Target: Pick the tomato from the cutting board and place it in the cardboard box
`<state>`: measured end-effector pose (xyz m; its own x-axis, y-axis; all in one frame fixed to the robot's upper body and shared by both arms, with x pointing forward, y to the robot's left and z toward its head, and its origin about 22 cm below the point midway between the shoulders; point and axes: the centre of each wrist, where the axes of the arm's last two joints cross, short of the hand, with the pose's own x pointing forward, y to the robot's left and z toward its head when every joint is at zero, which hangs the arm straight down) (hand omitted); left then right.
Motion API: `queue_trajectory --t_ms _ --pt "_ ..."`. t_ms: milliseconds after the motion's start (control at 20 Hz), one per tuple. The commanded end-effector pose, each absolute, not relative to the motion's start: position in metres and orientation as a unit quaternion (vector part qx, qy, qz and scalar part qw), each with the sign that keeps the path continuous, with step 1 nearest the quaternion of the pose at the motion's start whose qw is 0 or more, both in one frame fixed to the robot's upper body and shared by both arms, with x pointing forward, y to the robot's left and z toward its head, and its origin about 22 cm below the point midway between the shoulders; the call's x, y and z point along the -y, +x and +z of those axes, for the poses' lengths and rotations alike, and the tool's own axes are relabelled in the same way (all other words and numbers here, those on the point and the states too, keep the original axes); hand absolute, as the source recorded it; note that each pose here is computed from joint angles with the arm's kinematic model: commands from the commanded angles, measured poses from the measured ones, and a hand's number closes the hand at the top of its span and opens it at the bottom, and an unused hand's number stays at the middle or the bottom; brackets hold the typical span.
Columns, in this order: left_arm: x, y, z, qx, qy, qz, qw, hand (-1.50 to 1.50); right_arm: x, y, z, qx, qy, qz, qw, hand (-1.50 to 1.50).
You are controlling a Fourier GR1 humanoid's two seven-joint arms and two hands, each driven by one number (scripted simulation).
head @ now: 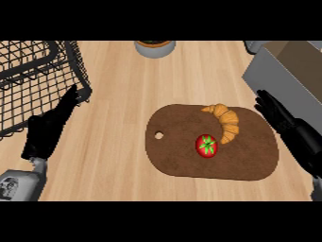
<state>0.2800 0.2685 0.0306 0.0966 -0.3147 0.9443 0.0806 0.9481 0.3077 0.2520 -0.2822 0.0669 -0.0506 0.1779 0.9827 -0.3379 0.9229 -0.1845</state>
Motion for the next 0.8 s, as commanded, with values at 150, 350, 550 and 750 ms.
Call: queue_trajectory --t_ms 150,350,550,750 --pt "-0.263 0.287 0.069 0.734 0.090 -0.194 0.645 0.00 0.301 0.267 0.167 0.821 0.006 0.154 0.550 -1.50" --pt "-0.270 0.288 0.071 0.752 0.047 -0.224 0.618 0.00 0.329 0.268 0.202 0.795 -0.168 0.253 0.526 -1.50" --pt "-0.262 0.292 0.073 0.758 0.038 -0.228 0.610 0.00 0.333 0.267 0.142 0.814 -0.133 0.282 0.490 -1.50" --pt "-0.270 0.290 0.071 0.760 0.046 -0.230 0.607 0.00 0.333 0.265 0.148 0.803 -0.147 0.387 0.429 -1.50"
